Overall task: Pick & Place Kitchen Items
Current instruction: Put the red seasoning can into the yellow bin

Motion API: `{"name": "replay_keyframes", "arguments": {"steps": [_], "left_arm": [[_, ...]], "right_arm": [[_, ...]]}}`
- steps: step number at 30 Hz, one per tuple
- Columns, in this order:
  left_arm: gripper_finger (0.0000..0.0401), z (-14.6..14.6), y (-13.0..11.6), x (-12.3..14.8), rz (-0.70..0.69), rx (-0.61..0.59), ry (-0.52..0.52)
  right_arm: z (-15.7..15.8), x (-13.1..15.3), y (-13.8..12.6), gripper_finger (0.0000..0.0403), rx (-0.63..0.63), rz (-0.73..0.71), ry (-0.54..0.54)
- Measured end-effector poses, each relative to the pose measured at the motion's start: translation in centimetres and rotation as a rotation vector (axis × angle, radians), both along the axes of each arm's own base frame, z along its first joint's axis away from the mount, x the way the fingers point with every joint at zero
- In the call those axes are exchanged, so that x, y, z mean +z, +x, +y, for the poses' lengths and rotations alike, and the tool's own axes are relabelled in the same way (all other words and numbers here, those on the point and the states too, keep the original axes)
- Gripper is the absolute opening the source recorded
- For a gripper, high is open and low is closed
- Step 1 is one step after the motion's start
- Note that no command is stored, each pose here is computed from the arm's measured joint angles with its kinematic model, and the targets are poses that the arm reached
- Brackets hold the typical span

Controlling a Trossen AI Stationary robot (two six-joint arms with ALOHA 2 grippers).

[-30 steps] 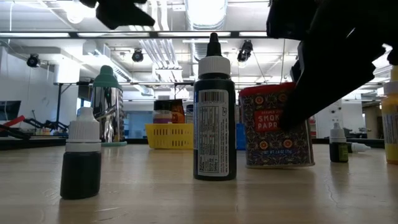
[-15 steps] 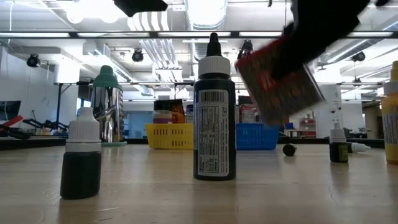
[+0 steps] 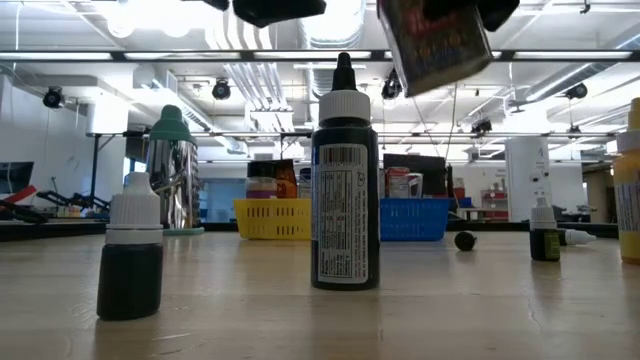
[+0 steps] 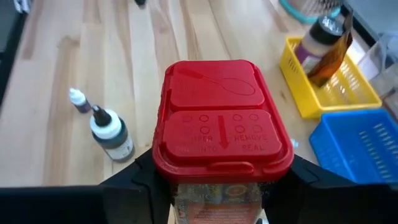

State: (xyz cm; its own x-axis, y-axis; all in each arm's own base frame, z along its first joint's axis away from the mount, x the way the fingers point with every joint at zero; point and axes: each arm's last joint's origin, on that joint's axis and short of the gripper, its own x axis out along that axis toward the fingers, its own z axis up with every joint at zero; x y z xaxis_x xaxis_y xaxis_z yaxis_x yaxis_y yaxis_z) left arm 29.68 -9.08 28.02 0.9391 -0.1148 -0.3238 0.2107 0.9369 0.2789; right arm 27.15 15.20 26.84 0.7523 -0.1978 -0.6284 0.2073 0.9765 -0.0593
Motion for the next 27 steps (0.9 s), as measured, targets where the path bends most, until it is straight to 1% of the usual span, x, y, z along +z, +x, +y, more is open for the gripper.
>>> {"name": "replay_keyframes", "arguments": {"steps": [3, 5, 9, 12, 15, 18, 20, 24, 27], "left_arm": [[0.0316, 0.0, 0.7, -0.3, -0.031, 0.003, 0.002], [0.0316, 0.1, 1.0, -0.7, -0.020, 0.011, 0.003], [0.0316, 0.6, 1.9, -1.1, -0.046, 0.038, -0.019], [0.0316, 0.9, 2.6, -1.4, -0.071, 0.055, -0.029], [0.0316, 1.2, 3.2, -1.1, -0.084, 0.071, -0.052], [0.0316, 1.2, 3.5, -0.5, -0.099, 0.039, -0.078], [0.0316, 1.0, 3.6, -0.3, -0.100, -0.004, -0.101], [0.0316, 1.0, 3.7, 0.1, -0.112, -0.010, -0.112], [0.0316, 1.1, 3.9, 0.0, -0.108, -0.004, -0.111]], "right_arm": [[-0.2, 0.7, -0.4, 0.0174, 0.014, -0.019, 0.000], [-0.3, 1.1, -0.6, 0.0183, 0.018, -0.030, 0.003], [-0.3, 1.5, -0.6, 0.0198, 0.035, -0.048, -0.004], [-0.2, 1.5, -0.5, 0.0189, 0.049, -0.052, -0.012], [-0.2, 1.5, -0.5, 0.0175, 0.055, -0.049, -0.019], [-0.2, 1.5, -0.5, 0.0173, 0.055, -0.051, -0.019], [-0.2, 1.5, -0.5, 0.0183, 0.055, -0.052, -0.019], [-0.2, 1.5, -0.4, 0.0201, 0.056, -0.053, -0.019], [-0.2, 1.6, -0.4, 0.0195, 0.068, -0.059, -0.029]]}}
